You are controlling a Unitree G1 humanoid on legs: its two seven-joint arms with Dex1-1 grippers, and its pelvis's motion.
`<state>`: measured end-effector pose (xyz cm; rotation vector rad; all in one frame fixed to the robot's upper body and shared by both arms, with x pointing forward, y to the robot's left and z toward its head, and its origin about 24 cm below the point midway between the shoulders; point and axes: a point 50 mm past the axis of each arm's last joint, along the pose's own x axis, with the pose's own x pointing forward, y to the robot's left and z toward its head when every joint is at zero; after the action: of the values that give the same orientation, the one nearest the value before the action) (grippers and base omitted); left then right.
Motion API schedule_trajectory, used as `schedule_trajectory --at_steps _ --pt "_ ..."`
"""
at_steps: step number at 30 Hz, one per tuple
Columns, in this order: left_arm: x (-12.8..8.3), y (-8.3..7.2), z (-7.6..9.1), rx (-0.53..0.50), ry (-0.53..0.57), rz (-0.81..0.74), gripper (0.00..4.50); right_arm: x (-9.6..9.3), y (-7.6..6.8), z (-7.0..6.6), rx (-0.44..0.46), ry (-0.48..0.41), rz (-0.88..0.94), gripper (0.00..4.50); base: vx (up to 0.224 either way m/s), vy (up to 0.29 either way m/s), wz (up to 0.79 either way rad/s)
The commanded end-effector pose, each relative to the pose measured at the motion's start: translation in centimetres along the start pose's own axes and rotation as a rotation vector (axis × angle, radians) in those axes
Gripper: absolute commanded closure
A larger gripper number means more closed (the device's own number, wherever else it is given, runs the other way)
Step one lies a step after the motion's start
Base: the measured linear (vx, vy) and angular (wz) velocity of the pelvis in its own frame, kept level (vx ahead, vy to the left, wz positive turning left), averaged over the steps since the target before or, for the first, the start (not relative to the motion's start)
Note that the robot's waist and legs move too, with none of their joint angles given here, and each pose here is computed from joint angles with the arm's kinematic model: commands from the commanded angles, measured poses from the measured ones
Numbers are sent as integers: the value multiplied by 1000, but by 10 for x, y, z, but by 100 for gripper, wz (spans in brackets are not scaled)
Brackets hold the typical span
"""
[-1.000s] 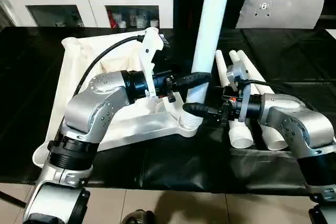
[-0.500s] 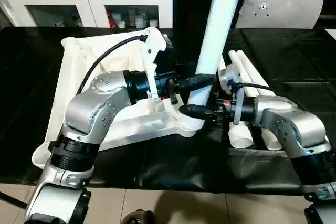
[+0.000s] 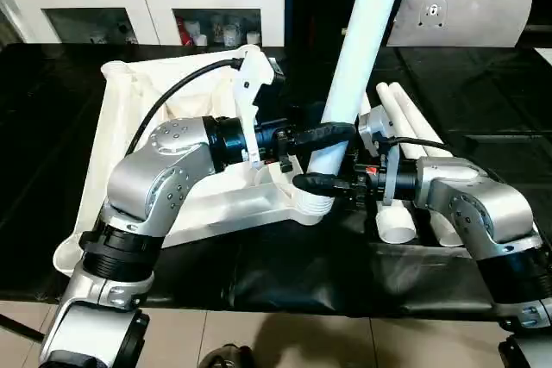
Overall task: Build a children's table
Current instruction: Pick table leg
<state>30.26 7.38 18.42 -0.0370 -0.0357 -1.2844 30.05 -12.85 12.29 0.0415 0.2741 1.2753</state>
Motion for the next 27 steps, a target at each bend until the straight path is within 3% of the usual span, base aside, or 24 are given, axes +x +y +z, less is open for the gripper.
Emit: schedule_trajectory --at_steps 1,10,11,15,16,18,24,25,27 --pt "4 -9 3 26 -5 -59 268 -1 -1 3 -8 -13 -11 253 0 0 0" --pt "2 -17 1 -7 -6 -113 268 0 0 1 -2 -16 -12 253 0 0 0" --pt "2 -21 1 -35 -8 -148 212 0 0 0 -1 -16 -14 253 0 0 0" --pt "2 -28 -1 -54 -20 -187 194 2 1 -2 -1 -19 -20 253 0 0 0" --pt "2 -29 -2 -64 -27 -197 166 2 1 -3 0 -21 -20 253 0 0 0" --pt "2 -30 -3 -73 -31 -205 152 3 2 -4 1 -22 -20 253 0 0 0" --pt "3 -33 6 -156 -167 -232 101 5 3 -5 6 -31 -22 253 0 0 0" --pt "-1 -31 14 -215 -269 -235 78 5 2 -7 15 -38 -44 253 0 0 0" --pt "-4 -29 17 -238 -316 -224 68 4 1 -7 19 -47 -59 253 0 0 0"
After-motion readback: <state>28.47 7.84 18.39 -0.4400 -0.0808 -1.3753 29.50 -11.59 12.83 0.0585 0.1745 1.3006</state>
